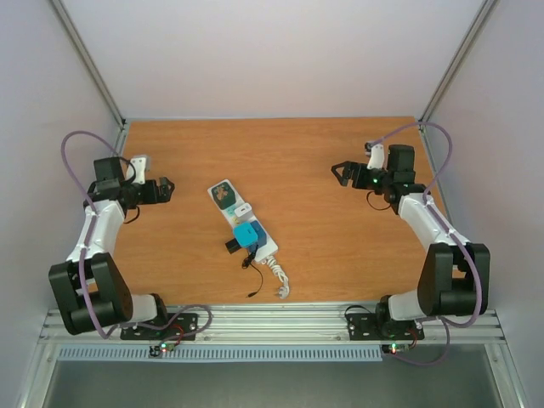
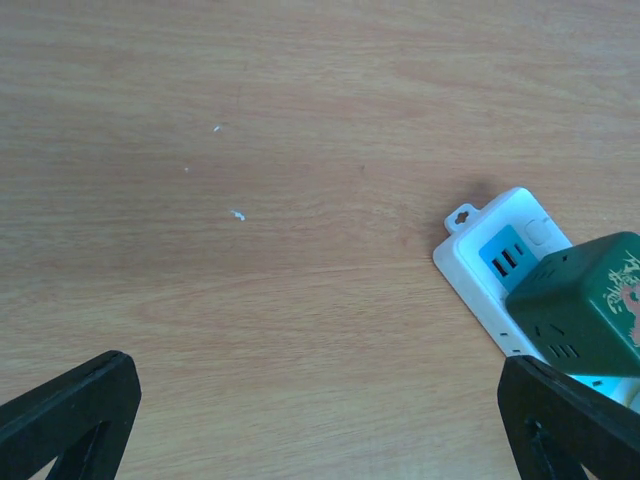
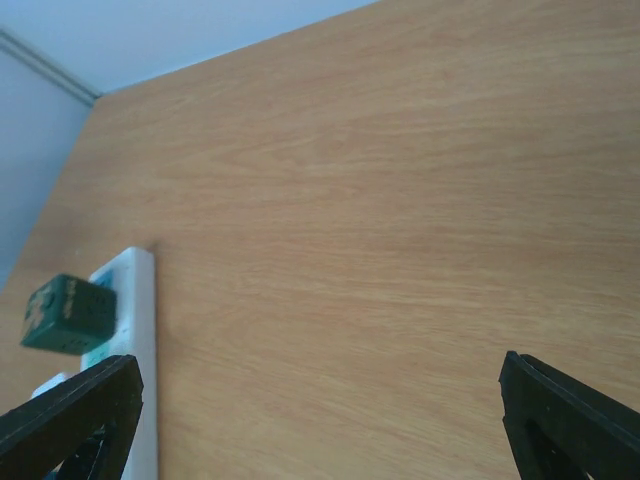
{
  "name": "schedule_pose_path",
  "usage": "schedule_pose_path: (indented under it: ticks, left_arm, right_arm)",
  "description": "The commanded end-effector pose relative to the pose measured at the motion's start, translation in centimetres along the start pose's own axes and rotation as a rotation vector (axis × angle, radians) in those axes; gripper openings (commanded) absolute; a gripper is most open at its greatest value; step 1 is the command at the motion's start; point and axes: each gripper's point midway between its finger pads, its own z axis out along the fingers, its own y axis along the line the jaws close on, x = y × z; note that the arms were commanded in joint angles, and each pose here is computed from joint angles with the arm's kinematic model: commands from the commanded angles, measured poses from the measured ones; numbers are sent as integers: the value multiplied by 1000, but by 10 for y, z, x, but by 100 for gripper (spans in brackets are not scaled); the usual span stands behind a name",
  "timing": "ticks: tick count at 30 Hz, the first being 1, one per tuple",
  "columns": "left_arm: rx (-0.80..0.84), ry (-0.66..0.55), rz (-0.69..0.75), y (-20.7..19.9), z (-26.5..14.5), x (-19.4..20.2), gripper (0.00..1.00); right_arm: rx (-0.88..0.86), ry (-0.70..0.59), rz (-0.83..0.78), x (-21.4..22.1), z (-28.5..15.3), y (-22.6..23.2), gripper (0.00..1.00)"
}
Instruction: Pull the plug off the socket
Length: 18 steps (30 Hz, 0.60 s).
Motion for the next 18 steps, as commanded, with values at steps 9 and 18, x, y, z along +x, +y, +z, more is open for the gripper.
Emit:
schedule_pose_path:
  ticks: [9, 18]
  left_arm:
    - [49, -119, 199, -25, -22, -10, 100]
    - [54, -147, 243, -32, -32, -7, 100]
  right_arm:
    - [-172, 221, -365, 90, 3, 96, 99]
    - [-289, 434, -648, 192, -14, 134, 99]
